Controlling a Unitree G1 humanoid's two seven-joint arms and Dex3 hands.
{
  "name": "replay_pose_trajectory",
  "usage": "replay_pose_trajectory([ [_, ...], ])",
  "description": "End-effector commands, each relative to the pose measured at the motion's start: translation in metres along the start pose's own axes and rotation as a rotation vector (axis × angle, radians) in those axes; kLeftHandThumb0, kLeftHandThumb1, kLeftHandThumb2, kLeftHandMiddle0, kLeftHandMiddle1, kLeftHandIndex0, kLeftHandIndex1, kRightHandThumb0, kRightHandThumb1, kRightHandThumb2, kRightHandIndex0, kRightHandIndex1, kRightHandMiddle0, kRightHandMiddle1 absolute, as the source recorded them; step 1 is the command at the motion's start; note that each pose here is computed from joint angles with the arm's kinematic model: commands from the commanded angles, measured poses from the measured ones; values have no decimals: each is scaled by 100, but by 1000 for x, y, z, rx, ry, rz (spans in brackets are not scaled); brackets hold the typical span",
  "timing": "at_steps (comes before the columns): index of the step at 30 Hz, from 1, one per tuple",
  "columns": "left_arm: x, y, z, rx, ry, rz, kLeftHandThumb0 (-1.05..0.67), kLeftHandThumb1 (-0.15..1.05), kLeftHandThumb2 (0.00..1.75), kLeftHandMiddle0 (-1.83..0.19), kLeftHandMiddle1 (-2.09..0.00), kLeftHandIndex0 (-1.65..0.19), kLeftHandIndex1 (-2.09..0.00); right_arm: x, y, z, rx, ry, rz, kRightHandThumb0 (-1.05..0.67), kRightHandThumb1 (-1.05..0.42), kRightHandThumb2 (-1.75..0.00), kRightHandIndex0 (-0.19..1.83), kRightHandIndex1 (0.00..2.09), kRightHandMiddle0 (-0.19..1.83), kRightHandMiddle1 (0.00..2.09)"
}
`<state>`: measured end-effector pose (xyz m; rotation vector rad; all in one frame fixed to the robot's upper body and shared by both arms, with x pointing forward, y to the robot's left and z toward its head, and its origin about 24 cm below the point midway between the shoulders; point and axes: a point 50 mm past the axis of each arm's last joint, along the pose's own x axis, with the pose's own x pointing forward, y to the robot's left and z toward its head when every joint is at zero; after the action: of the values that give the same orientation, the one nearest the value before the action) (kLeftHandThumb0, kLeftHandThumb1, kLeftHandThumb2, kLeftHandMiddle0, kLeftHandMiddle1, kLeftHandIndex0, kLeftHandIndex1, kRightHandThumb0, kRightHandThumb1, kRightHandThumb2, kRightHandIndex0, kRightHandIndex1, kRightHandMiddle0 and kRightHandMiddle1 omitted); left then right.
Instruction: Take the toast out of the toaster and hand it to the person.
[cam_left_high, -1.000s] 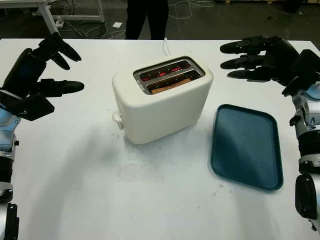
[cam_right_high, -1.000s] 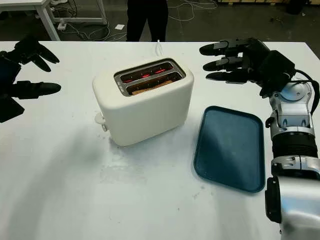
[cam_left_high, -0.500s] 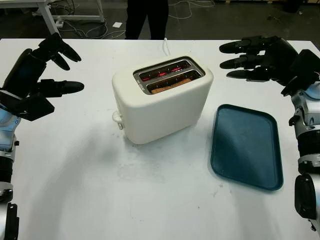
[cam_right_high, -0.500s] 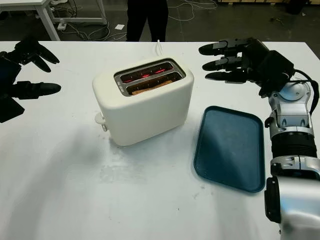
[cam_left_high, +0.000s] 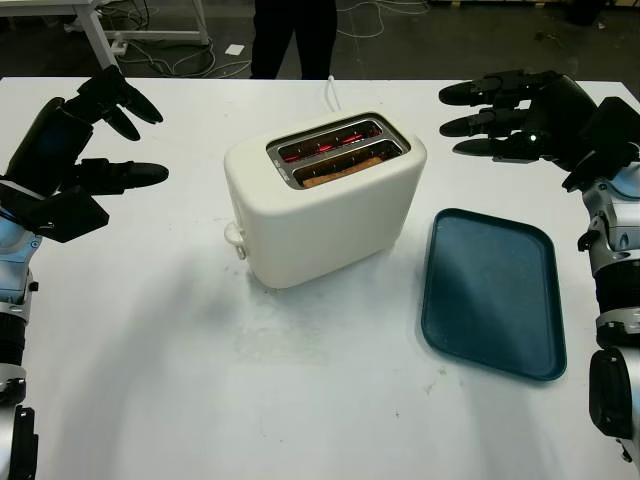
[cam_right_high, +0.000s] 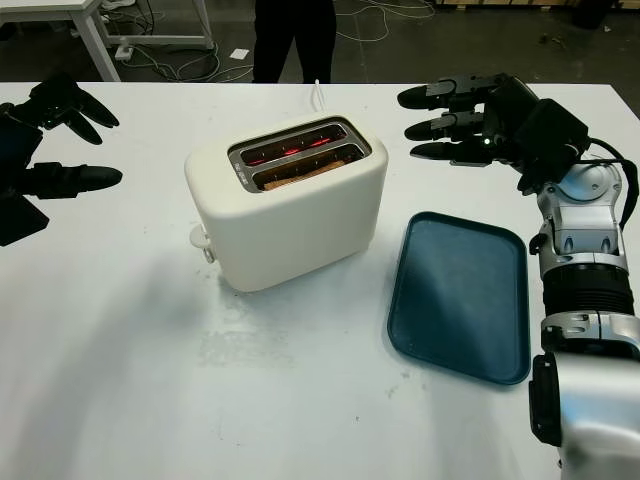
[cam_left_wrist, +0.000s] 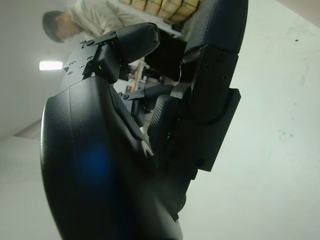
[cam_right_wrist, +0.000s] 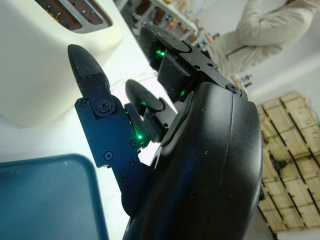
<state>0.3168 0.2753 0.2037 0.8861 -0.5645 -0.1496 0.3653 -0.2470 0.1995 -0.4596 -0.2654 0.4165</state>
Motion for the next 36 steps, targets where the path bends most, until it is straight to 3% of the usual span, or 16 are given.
replay_pose_trajectory([
  [1, 1, -1, 1, -11, -3, 13, -95, 92, 14, -29, -160, -17, -148, 0, 1, 0, 6, -6, 0, -43, -71, 0, 86, 16, 84, 0],
  [36, 0, -1, 1, -16, 0, 15, -95, 92, 14, -28, -159, -17, -148, 0, 1, 0, 17, -11, -1, -43, -70, 0, 85, 19, 84, 1],
])
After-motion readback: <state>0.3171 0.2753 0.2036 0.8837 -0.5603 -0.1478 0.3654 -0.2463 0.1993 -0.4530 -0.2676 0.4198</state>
